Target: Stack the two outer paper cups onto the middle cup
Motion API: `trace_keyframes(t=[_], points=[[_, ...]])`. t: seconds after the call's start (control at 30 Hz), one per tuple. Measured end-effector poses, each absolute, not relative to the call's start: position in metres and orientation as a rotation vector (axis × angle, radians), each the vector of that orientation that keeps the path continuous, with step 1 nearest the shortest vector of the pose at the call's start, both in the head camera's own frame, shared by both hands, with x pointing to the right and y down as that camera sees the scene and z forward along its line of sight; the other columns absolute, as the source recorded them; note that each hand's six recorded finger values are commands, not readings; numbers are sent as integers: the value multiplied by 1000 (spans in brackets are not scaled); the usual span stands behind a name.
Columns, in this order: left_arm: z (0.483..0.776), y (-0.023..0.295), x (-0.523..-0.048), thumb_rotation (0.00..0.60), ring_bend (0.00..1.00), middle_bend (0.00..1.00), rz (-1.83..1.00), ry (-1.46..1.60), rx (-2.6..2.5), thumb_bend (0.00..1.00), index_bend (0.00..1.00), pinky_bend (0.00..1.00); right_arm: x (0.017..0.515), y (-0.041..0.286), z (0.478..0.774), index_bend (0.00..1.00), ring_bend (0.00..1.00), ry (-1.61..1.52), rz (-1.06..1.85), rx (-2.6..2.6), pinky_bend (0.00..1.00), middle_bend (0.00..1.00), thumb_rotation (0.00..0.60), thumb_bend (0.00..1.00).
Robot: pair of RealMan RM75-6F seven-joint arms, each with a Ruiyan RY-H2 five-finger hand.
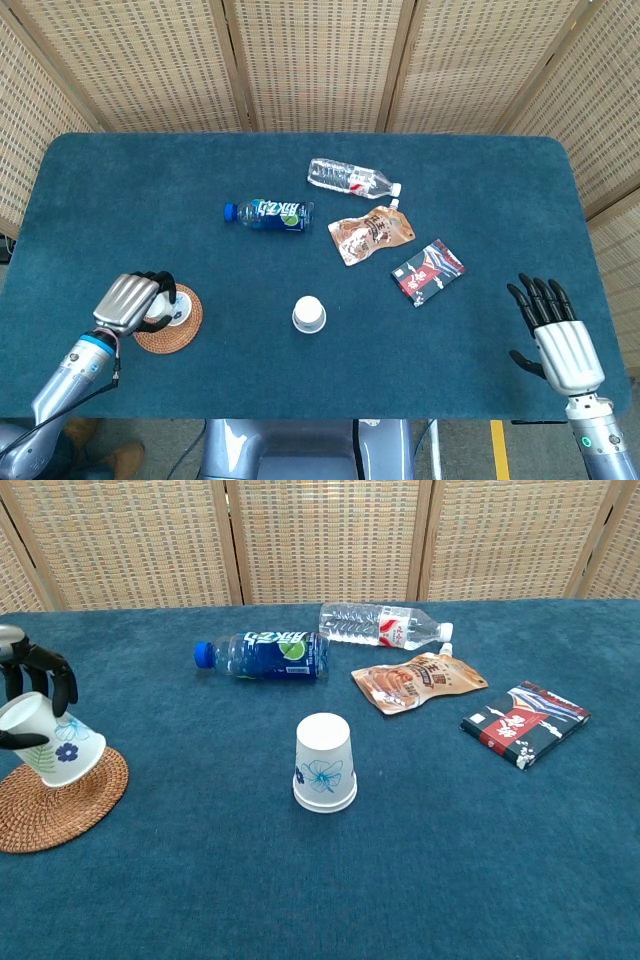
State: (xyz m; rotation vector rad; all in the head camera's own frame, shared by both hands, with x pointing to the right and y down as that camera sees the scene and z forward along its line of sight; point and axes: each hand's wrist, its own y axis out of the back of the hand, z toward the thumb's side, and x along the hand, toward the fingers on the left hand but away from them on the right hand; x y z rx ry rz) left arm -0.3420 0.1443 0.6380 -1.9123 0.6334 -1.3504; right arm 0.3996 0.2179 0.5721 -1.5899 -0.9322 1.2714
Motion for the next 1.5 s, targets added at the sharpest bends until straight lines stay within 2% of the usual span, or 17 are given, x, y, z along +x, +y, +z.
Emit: trace_keyframes(t=[0.4, 0.77, 1.07, 1.5], points=[[582, 99, -249, 600, 408, 384, -1139, 545, -1919, 343, 550, 439, 402, 216, 570, 10, 0, -947, 1274, -1588, 0, 0, 600, 0], [561, 82, -162, 600, 409, 385, -1059, 401, -1916, 343, 552, 439, 408, 212, 568, 11, 0, -970, 1288, -1578, 0, 0, 600, 0], [567, 100, -110, 600, 412, 389, -1040, 284, -1946, 348, 556, 439, 414, 211, 565, 14, 0, -993, 1298, -1563, 0, 0, 600, 0], [586, 107, -79, 600, 412, 389, -1029, 244, -1926, 345, 554, 439, 420, 208, 564, 14, 0, -1011, 1311, -1552, 0, 0, 600, 0]])
